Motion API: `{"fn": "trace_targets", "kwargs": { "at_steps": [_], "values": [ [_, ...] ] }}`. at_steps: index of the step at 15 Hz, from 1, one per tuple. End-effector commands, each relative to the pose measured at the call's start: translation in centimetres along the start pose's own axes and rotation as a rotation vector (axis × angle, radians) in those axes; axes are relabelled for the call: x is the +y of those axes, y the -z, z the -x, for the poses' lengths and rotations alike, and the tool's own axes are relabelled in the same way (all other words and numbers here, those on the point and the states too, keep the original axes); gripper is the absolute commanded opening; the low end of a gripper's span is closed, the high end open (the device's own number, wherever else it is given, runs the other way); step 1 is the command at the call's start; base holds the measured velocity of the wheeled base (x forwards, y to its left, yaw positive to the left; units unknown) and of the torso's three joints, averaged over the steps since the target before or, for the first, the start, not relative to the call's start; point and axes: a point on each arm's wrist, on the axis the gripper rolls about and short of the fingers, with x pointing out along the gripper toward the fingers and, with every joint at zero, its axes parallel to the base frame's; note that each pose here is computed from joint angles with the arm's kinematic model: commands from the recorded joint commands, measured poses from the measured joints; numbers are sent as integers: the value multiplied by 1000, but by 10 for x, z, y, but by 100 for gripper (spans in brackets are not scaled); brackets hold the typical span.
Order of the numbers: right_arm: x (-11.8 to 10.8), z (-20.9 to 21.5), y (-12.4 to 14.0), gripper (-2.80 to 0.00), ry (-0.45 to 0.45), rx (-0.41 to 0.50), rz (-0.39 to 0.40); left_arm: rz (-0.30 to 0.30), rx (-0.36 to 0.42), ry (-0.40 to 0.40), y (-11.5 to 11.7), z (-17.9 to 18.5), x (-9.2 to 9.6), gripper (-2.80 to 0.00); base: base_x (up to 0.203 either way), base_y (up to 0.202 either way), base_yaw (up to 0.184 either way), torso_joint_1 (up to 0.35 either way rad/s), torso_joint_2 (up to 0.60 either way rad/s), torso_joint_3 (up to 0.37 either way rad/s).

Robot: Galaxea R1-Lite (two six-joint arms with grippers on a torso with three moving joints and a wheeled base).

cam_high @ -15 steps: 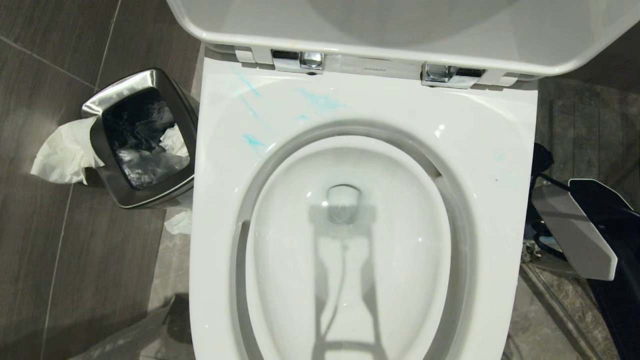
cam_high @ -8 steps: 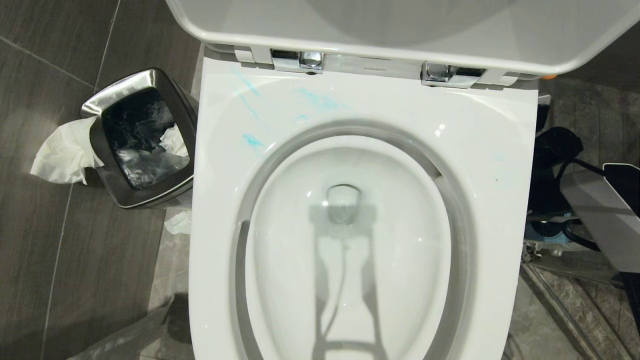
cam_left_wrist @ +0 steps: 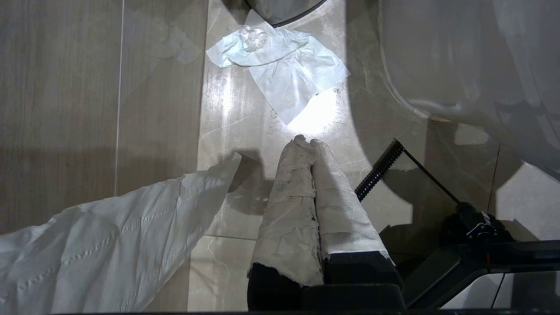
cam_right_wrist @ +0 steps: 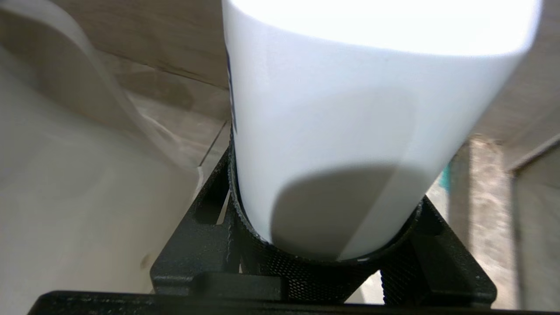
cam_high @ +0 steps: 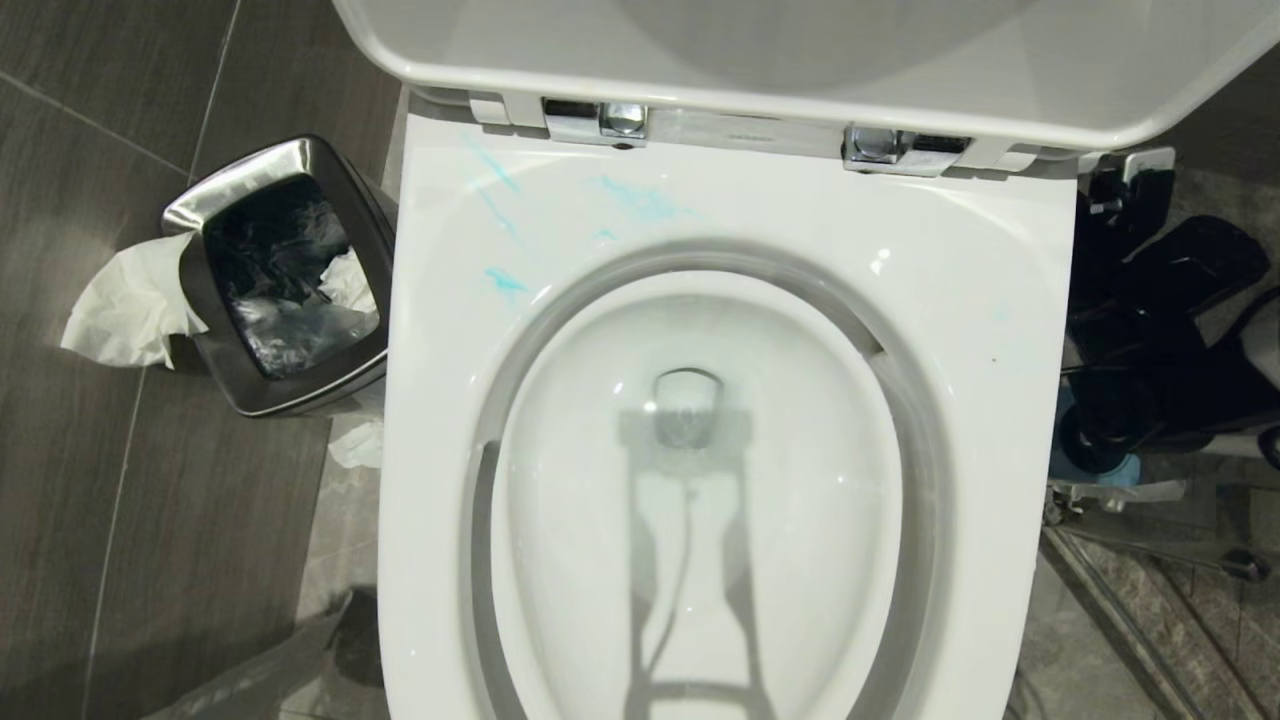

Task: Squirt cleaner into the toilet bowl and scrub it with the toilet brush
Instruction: Pour in the cleaning agent

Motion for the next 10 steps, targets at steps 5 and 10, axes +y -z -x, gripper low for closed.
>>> {"fn": "trace_targets", "kwargs": {
  "at_steps": [5,10],
  "values": [
    [-18,53,-83,-280,58,195,-17,0,2,-1,0,0,0,-280,0,0,0,0,0,0],
    [-17,85,-112,-280,75,312,-140,0,2,-1,0,0,0,-280,0,0,0,0,0,0]
  ]
}}
